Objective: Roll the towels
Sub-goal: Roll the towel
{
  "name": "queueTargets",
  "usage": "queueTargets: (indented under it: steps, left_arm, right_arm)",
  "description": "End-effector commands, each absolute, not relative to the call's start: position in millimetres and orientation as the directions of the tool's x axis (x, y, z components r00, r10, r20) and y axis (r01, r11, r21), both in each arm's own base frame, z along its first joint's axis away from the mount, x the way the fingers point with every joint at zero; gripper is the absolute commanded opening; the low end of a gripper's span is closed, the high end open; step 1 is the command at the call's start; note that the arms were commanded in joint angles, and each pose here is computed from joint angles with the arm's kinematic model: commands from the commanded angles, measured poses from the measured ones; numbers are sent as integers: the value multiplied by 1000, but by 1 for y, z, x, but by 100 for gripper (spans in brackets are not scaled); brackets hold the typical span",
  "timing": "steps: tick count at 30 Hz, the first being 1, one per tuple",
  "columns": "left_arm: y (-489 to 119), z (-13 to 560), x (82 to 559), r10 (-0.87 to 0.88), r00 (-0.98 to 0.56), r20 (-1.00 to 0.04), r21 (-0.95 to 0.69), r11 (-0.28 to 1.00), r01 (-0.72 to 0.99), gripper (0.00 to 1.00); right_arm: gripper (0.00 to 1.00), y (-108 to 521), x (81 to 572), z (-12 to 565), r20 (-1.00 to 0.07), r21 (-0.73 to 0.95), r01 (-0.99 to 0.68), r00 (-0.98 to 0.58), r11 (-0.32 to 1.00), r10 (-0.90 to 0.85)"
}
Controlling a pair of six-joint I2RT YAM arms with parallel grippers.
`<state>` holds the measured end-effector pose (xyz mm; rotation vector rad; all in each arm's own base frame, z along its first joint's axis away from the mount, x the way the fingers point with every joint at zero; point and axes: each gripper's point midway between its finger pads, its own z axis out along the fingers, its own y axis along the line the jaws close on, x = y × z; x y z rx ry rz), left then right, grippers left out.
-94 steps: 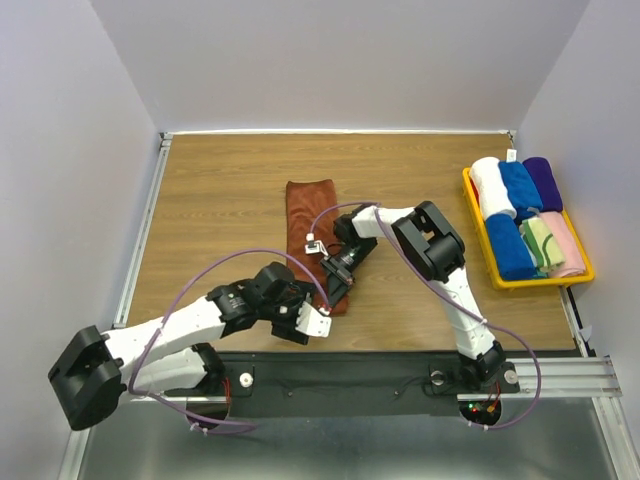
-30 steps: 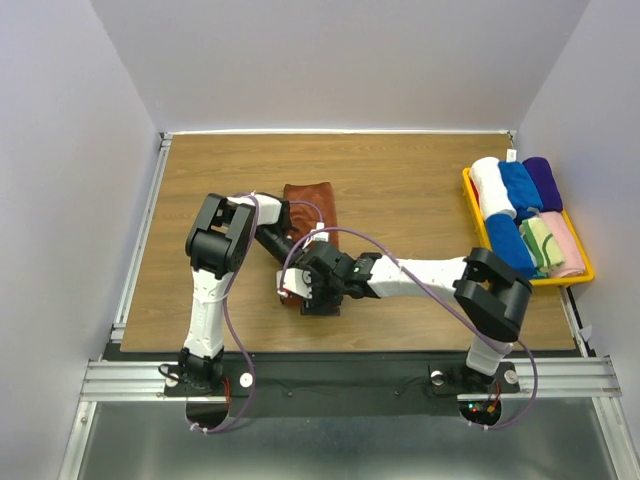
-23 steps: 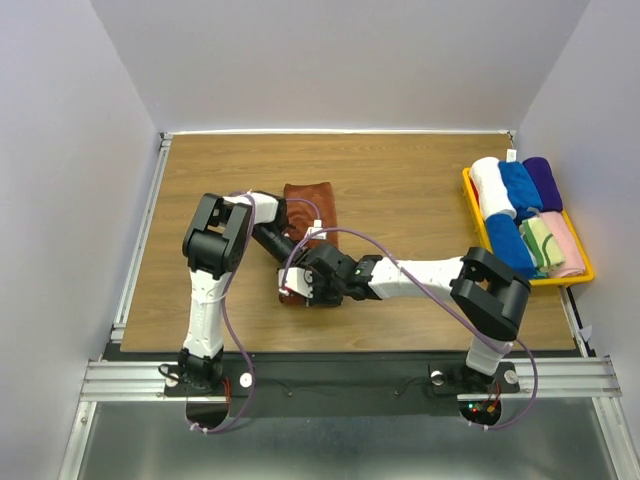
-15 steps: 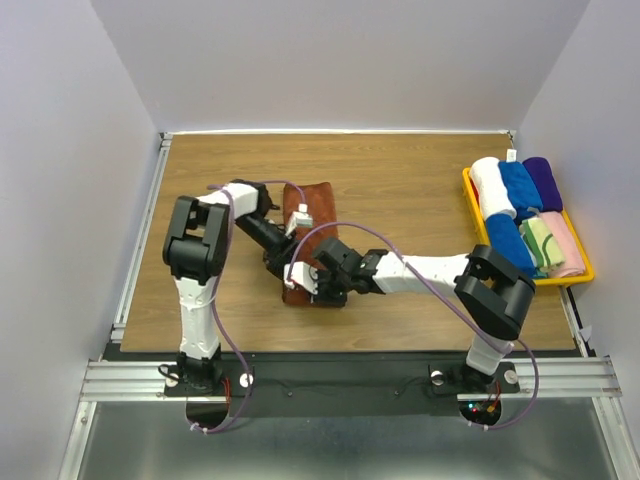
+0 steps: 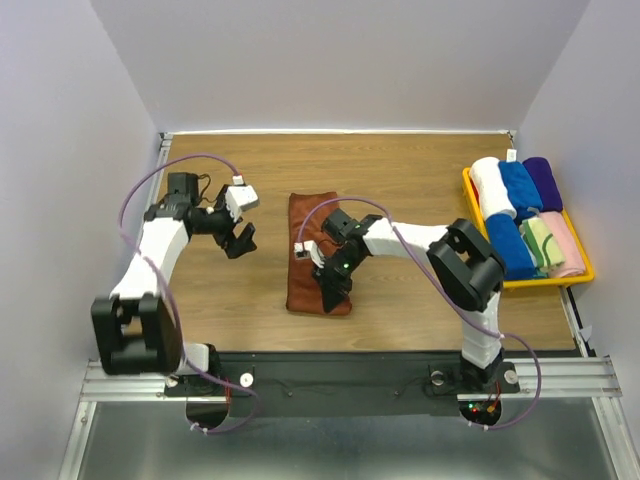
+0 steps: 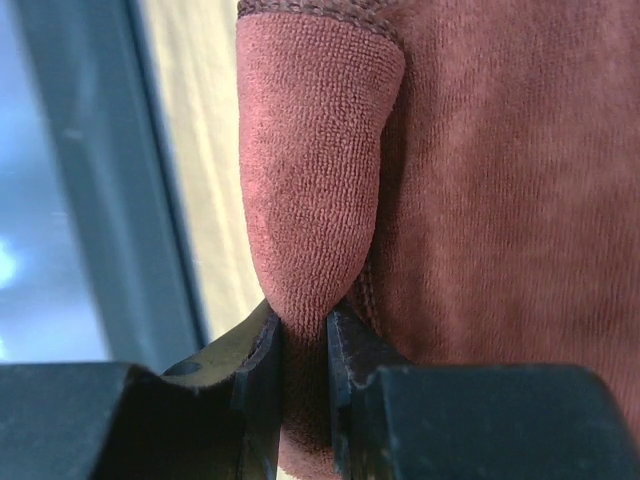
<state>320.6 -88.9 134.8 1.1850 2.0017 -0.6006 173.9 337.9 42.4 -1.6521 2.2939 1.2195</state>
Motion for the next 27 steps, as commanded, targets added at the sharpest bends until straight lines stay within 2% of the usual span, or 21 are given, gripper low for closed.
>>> queueTargets:
  steps: [1, 2, 3, 4, 6, 7, 8, 9, 10, 13, 20, 27]
  left_arm:
    - [-101, 150, 303, 616, -117, -779, 207, 429, 879, 99]
    - [-107, 162, 300, 638, -54, -768, 270, 398, 877, 99]
    - [-107, 143, 285, 684, -35, -729, 293, 358, 887, 99]
    - [-124, 153, 268, 694, 70, -716, 365, 288, 885, 99]
    - [-130, 131, 242, 725, 121, -678, 391, 217, 895, 99]
    - [-138, 136, 230, 732, 220, -644, 466, 148, 872, 99]
    - [-134, 118, 220, 755, 220, -617, 470, 130, 873, 99]
    - [-145, 125, 213, 733, 293, -613, 522, 98, 848, 99]
    - [-141, 123, 212, 739, 295, -605, 537, 106, 837, 99]
    - [-163, 115, 193, 708, 379, -596, 554, 21, 832, 99]
    - [-210, 89, 165, 703, 418, -575, 479, -125, 869, 99]
    - [-231, 59, 156, 765, 330, -553, 385, -117, 915, 99]
  right_arm:
    - [1, 344, 150, 56, -370, 756, -652, -504, 63, -780]
    - [1, 345, 152, 62, -376, 763, -645, -508, 53, -775]
    - [1, 344, 153, 55, -358, 788, -614, -522, 49, -774]
    - [1, 345, 155, 54, -348, 799, -599, -528, 50, -774]
    - [2, 346, 157, 55, -324, 819, -571, -538, 53, -779]
    - [2, 343, 156, 50, -291, 837, -543, -543, 65, -787]
    - [3, 348, 160, 53, -303, 840, -541, -544, 51, -783]
    - [3, 347, 158, 51, -266, 857, -510, -554, 69, -789]
    - [3, 350, 161, 49, -271, 859, -508, -557, 64, -785]
    - [4, 352, 162, 47, -222, 885, -459, -570, 82, -791]
    - [6, 358, 170, 37, -163, 918, -382, -600, 102, -783]
    - [8, 357, 176, 34, -129, 931, -343, -628, 124, -767]
